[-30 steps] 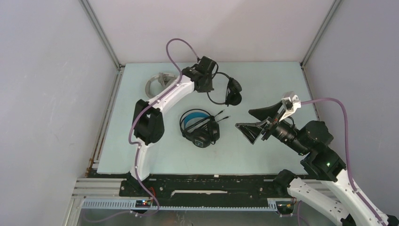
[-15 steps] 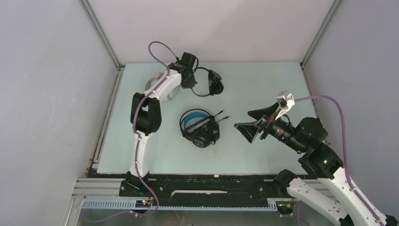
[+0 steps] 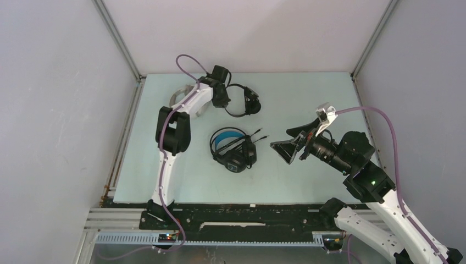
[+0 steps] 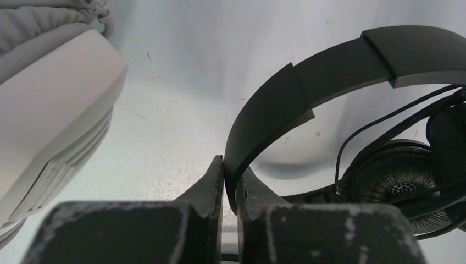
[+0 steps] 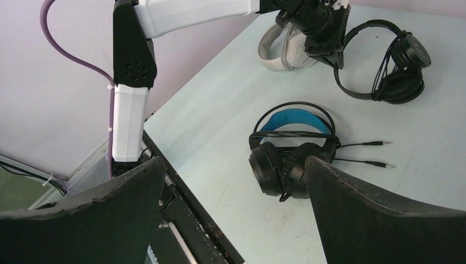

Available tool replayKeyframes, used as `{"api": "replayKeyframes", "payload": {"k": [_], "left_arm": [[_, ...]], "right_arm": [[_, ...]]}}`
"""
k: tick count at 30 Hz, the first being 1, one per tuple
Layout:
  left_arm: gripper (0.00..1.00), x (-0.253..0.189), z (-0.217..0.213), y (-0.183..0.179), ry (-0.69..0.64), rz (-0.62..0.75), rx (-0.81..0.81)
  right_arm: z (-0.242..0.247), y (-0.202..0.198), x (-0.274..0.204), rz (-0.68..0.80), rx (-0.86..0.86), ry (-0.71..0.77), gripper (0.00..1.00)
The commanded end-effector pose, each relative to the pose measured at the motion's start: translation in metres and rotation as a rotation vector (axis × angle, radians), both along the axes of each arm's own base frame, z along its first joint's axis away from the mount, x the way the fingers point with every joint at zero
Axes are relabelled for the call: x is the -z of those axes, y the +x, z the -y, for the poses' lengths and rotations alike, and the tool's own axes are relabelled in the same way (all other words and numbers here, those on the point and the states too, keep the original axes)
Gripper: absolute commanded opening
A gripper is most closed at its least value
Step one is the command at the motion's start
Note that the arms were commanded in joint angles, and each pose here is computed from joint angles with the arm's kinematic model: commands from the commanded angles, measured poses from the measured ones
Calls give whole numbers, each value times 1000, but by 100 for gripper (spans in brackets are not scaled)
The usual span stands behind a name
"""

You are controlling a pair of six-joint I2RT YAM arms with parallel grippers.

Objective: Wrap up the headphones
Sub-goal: Place the headphones at the center of the board.

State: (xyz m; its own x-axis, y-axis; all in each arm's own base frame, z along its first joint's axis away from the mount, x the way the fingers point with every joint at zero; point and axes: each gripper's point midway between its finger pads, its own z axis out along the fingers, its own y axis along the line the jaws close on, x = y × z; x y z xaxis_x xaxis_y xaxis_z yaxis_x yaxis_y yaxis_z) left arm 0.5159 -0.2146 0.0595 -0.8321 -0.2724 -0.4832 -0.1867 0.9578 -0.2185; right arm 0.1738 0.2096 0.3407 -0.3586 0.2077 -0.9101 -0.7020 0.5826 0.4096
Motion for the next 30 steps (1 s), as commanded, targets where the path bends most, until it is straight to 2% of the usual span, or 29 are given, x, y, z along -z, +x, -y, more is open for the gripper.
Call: {"api": "replayKeyframes", "payload": {"k": [1,30], "left_arm": [[12,-32,10,28,-92,98,-20],[25,-10,6,31,-105,59,-12]], "right_arm": [[-3,4,0,20,-9,-3,100],[5,20,7,-1,15,-11,100]]}}
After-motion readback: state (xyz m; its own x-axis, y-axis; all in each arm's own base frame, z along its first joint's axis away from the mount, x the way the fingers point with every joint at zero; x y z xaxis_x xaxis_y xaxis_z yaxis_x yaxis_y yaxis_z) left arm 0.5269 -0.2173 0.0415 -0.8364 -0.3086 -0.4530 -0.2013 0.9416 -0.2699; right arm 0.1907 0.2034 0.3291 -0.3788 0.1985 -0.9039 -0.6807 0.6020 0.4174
